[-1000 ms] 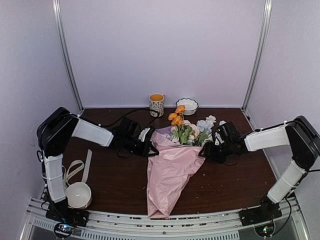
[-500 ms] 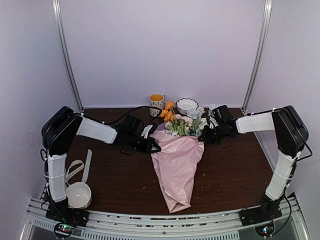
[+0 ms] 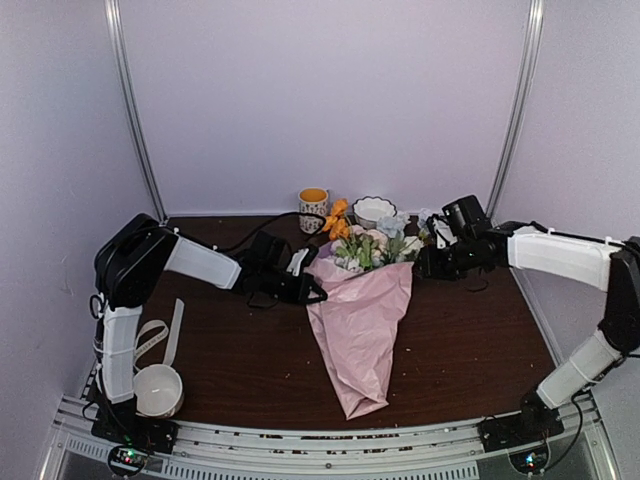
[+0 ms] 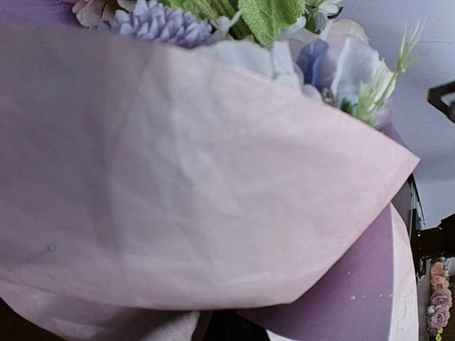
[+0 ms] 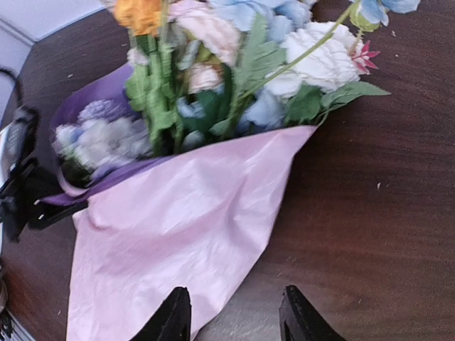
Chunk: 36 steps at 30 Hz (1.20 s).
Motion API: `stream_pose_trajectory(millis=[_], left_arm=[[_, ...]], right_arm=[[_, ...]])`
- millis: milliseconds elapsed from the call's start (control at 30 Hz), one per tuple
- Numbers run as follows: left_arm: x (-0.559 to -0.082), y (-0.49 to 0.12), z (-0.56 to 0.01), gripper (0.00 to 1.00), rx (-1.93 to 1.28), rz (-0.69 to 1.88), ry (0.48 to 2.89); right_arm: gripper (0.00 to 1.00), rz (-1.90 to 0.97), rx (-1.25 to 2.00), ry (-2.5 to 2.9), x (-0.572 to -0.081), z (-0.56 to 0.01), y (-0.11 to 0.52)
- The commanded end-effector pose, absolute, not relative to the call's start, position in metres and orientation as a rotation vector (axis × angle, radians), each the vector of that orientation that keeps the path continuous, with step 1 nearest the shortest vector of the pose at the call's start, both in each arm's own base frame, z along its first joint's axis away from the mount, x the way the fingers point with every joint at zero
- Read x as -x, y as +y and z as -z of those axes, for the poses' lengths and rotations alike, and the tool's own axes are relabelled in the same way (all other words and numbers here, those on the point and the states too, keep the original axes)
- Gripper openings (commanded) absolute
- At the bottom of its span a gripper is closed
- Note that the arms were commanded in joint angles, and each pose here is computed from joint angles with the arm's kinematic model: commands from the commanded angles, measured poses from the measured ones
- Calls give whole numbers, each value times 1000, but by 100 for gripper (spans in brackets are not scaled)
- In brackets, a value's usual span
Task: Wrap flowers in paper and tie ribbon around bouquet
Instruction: Fold the two-thirds-folded wrapping paper at the center of the board, then press the fold line on the folded wrapping paper.
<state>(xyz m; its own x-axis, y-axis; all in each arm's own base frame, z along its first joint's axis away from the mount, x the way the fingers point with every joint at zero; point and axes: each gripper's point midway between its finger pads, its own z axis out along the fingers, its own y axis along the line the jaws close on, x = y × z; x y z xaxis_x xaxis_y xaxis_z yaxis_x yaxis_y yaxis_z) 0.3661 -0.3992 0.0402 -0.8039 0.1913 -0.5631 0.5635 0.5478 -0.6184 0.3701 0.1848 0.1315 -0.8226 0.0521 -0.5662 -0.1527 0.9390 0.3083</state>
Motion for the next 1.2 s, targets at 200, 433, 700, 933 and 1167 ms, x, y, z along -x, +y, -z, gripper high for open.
stream_pose_trajectory(millis=[200, 433, 700, 933, 1167], left_arm=[[-366, -390, -11, 0, -554, 1143, 2404], [-368, -383, -6, 0, -528, 1101, 2431], [-372, -378, -6, 0, -532, 1077, 2438], [-371, -379, -8, 0, -549, 1077, 2433], [-370, -378, -9, 0, -552, 1081, 2426]], right_arm=[[17, -563, 648, 2480, -211, -123, 307], [0, -317, 1032, 2684, -126, -35, 327], [0, -235, 1179, 2732, -59, -12, 310], [2, -369, 1221, 2579, -52, -68, 320], [6, -197, 949, 2551, -136, -86, 309]])
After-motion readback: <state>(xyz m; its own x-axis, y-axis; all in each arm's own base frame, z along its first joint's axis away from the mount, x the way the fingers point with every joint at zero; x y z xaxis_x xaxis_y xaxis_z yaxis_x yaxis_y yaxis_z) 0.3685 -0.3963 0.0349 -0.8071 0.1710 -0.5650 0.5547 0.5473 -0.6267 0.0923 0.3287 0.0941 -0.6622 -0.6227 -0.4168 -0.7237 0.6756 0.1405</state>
